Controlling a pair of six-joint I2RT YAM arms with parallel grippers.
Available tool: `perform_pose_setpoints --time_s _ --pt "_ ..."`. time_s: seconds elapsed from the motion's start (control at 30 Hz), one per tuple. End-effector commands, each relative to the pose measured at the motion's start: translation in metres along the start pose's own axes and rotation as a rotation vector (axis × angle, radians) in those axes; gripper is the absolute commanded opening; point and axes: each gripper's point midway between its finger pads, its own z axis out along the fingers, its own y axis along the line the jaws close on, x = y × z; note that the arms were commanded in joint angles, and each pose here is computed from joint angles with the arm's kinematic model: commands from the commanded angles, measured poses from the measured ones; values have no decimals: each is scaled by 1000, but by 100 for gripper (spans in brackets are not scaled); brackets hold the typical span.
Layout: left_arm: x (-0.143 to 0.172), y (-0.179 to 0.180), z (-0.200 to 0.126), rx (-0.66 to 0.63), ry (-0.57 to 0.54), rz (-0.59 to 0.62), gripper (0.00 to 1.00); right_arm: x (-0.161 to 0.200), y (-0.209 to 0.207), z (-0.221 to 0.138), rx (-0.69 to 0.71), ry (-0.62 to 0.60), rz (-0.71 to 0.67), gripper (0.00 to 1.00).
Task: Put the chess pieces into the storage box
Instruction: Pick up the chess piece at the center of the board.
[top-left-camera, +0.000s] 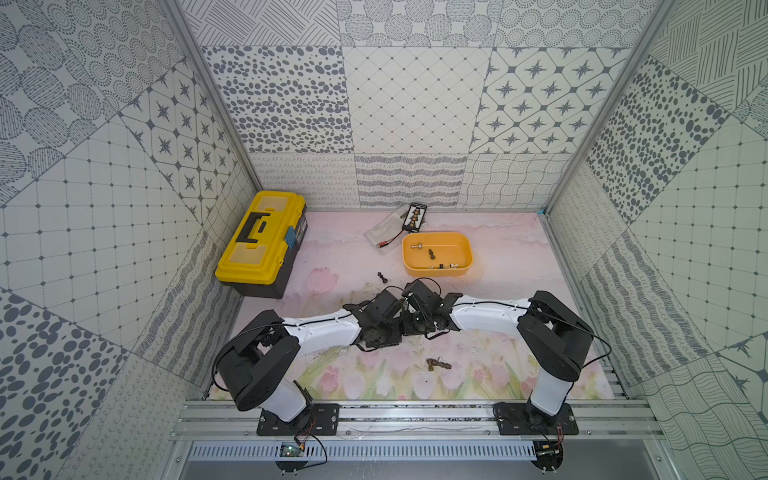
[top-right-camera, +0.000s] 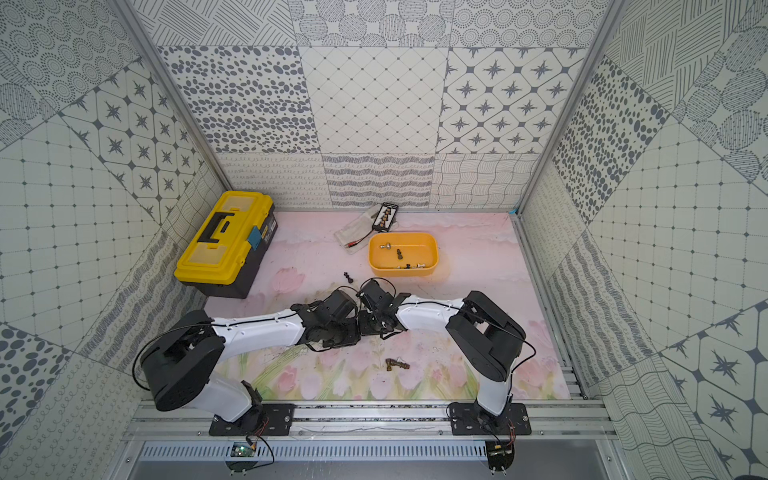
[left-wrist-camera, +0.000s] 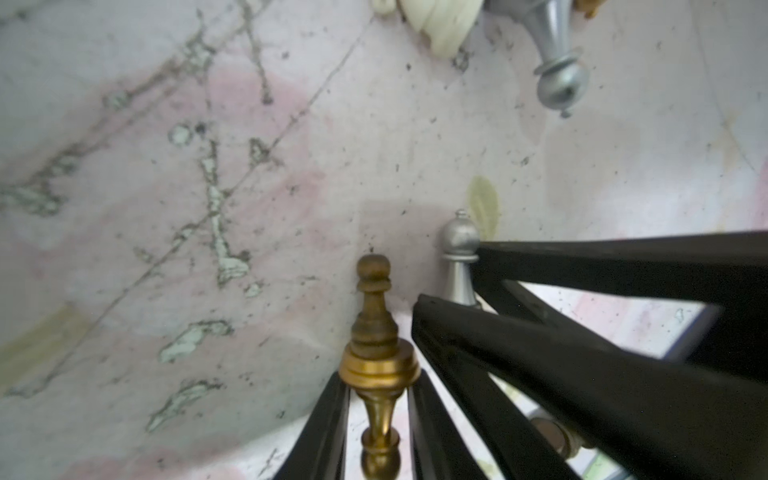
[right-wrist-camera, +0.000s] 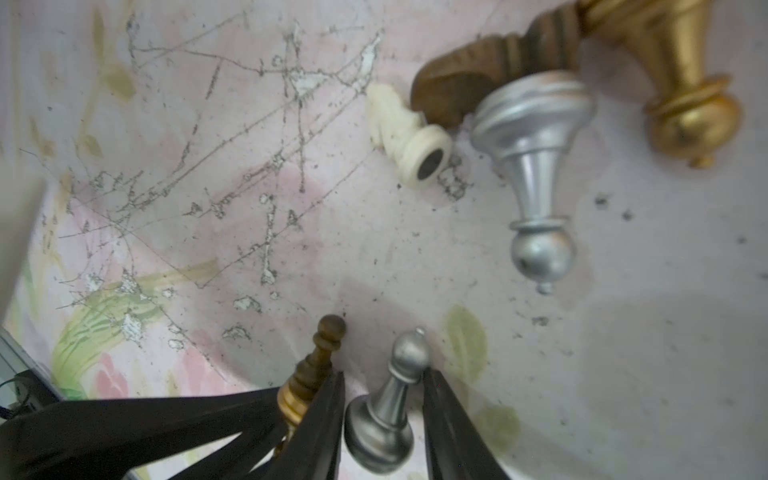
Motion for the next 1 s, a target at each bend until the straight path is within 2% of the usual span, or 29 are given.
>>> perform_pose_setpoints --time_s 0.0,0.23,0.43,0.6,0.73,0.97 --pt "13 25 6 -97 37 -6 27 15 -12 8 82 56 -45 35" --pt "16 28 4 -105 43 -11 27 16 -22 0 130 40 -53 22" --pt "13 23 -3 -93 35 -3 39 -6 4 -35 11 -59 -33 16" --pt "11 22 -11 -97 24 0 45 -34 11 -76 -54 -145 -13 16" --pt "9 19 -15 -97 23 5 47 -64 -5 -106 -44 -220 0 17" --pt "-3 2 -35 -50 -14 29 47 -141 -69 -132 82 -321 9 17"
